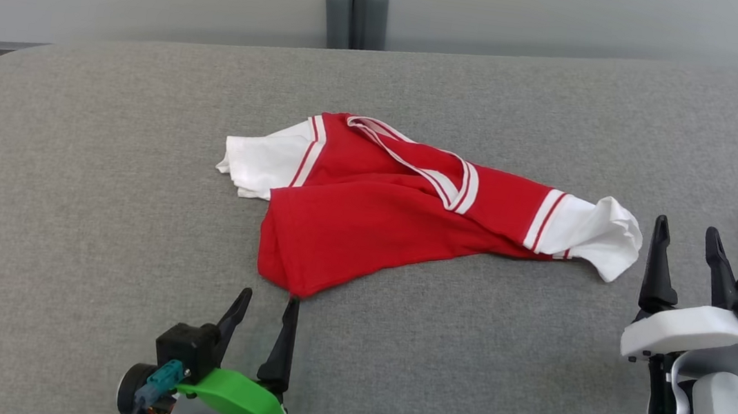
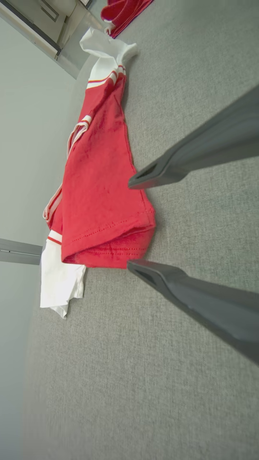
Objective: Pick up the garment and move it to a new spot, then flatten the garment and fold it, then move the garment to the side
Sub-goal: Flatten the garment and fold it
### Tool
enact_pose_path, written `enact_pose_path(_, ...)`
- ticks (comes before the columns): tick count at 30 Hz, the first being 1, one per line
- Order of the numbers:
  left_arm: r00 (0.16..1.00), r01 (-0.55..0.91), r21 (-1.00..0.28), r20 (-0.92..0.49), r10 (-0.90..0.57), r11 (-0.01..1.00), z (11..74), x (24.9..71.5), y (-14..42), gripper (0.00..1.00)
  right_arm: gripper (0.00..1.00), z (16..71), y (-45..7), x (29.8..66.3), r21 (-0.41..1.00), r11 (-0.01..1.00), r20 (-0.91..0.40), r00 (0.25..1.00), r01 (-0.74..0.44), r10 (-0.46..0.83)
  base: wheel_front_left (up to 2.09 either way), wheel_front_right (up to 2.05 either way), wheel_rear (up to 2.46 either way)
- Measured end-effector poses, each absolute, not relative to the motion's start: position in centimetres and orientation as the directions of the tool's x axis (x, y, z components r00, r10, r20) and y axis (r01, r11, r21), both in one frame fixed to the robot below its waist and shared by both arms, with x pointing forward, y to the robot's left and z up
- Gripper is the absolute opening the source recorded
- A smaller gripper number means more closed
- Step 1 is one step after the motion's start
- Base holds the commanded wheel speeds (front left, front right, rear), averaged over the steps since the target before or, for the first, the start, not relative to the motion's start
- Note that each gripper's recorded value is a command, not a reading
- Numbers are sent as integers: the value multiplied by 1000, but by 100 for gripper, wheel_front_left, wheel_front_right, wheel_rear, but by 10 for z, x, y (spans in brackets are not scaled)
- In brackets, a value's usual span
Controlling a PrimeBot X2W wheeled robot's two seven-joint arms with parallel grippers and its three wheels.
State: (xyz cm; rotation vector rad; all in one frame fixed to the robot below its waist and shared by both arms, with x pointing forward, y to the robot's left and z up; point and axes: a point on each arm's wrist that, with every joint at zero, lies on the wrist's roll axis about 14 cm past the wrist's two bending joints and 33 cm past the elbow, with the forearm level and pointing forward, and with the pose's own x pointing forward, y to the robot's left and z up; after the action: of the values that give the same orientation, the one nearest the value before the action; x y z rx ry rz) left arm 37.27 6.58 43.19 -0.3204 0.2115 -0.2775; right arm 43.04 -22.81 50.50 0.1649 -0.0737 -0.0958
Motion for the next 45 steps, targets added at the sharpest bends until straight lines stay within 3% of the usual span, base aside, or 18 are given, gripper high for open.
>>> enact_pose_path(23, 894, 230, -369, -286, -345, 901, 392, 393, 35, 100, 100, 495, -261, 412, 135, 976, 36, 983, 173, -180, 0, 0, 0)
enact_pose_path(24, 895, 227, -371, -284, -343, 900, 393, 395, 36, 86, 100, 494, -261, 412, 134, 976, 36, 983, 173, -179, 0, 0, 0)
enact_pose_path(25, 897, 223, -374, -282, -339, 900, 394, 396, 37, 80, 100, 494, -260, 412, 134, 976, 35, 983, 173, -179, 0, 0, 0)
enact_pose_path(28, 898, 217, -376, -285, -335, 901, 392, 398, 38, 47, 100, 493, -260, 414, 133, 976, 33, 984, 170, -176, 0, 0, 0)
enact_pose_path(29, 898, 215, -376, -286, -333, 901, 392, 398, 39, 45, 100, 493, -259, 414, 133, 977, 32, 984, 169, -175, 0, 0, 0)
enact_pose_path(30, 899, 213, -377, -286, -332, 901, 392, 399, 39, 33, 100, 493, -259, 414, 132, 977, 31, 984, 169, -174, 0, 0, 0)
enact_pose_path(32, 899, 211, -378, -286, -331, 901, 391, 400, 40, 0, 100, 492, -258, 416, 132, 977, 31, 985, 167, -172, 0, 0, 0)
enact_pose_path(37, 922, 175, -380, -260, -287, 908, 400, 410, 52, 0, 100, 493, -250, 421, 126, 982, 35, 989, 140, -145, 0, 0, 0)
enact_pose_path(45, 974, -3, -312, -217, -69, 950, 415, 414, 124, 0, 100, 499, -200, 434, 99, 995, 52, 999, -9, 4, 0, 0, 0)
